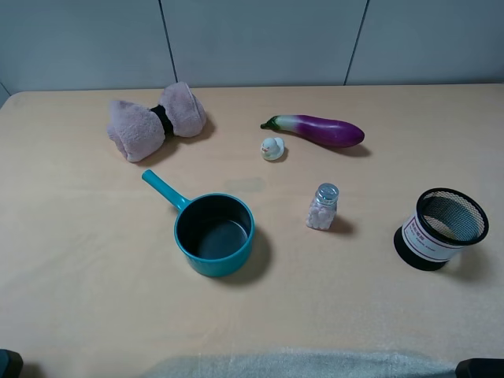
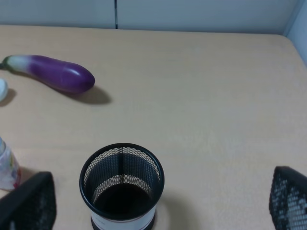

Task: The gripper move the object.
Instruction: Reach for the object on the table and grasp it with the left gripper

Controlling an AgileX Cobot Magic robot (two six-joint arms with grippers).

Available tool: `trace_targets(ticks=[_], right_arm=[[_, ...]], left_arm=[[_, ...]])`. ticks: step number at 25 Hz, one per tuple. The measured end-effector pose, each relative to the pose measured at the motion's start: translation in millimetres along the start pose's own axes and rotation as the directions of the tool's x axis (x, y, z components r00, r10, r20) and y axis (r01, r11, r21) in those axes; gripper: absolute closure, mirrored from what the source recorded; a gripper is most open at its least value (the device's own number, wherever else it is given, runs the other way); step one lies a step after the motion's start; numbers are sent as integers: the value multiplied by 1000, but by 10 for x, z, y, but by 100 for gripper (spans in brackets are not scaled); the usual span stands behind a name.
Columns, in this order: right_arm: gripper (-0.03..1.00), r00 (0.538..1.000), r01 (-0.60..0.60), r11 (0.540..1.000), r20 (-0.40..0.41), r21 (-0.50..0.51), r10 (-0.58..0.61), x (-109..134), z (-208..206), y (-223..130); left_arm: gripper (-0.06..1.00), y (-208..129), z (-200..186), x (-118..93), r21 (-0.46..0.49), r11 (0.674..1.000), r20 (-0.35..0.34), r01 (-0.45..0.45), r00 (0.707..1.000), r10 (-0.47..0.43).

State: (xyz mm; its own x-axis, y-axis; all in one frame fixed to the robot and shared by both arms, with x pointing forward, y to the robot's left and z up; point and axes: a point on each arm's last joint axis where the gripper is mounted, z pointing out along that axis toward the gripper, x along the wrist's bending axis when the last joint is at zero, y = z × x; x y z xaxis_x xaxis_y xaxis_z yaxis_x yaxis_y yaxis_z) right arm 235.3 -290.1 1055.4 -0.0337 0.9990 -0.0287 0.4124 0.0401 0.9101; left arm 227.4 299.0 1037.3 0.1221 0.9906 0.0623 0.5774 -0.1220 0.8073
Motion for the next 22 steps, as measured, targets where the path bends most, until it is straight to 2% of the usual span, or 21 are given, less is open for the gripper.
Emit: trace_targets(ticks=[22], right_arm=[[29, 1000, 0, 1000, 0, 1, 0, 0, 0, -1]], left_arm=[[17, 0, 0, 0, 0, 1000, 0, 0, 1000, 0]])
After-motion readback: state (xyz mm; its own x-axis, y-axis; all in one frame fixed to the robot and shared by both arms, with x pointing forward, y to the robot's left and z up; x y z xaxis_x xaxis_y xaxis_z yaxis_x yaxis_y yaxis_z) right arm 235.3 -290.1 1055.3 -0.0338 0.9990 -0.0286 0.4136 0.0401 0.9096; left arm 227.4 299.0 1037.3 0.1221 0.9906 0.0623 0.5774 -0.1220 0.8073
